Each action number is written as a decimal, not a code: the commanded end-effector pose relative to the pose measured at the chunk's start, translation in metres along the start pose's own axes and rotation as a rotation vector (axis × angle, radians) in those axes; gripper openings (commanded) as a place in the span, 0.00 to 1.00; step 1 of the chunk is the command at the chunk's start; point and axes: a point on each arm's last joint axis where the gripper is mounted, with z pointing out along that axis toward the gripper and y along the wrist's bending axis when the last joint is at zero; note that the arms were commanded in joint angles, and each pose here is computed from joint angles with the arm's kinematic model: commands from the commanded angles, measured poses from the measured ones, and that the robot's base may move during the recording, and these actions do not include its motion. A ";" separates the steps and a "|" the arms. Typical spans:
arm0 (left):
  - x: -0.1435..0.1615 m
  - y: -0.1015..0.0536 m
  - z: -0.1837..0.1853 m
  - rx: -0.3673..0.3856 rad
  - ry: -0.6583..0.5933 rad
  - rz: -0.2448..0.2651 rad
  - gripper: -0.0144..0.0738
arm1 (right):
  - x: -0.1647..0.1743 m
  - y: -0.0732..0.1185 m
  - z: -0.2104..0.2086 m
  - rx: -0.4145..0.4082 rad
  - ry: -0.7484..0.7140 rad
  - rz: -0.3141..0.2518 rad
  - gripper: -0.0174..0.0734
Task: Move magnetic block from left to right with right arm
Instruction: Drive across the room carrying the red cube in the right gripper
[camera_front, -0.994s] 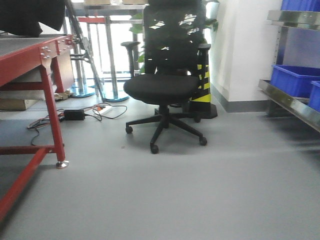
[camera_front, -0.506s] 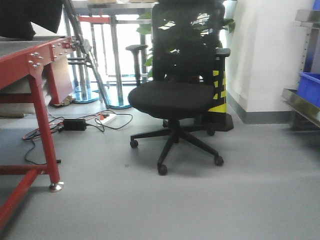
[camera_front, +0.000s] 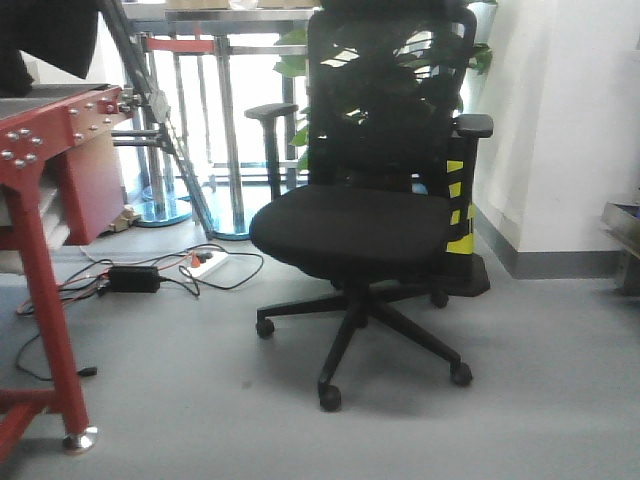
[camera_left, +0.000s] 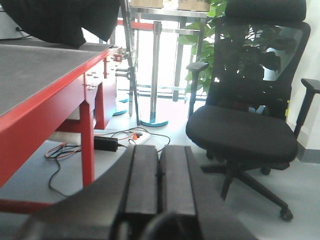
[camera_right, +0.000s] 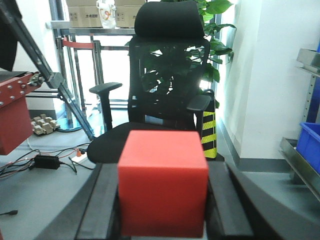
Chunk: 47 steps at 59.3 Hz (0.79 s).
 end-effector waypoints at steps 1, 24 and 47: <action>-0.005 -0.001 -0.001 0.009 -0.085 -0.005 0.03 | -0.018 0.000 -0.001 0.006 -0.112 -0.007 0.49; -0.005 -0.001 -0.001 0.009 -0.085 -0.005 0.03 | -0.018 0.000 -0.001 0.006 -0.112 -0.007 0.49; -0.005 -0.001 -0.001 0.009 -0.085 -0.005 0.03 | -0.018 0.000 -0.001 0.006 -0.112 -0.007 0.49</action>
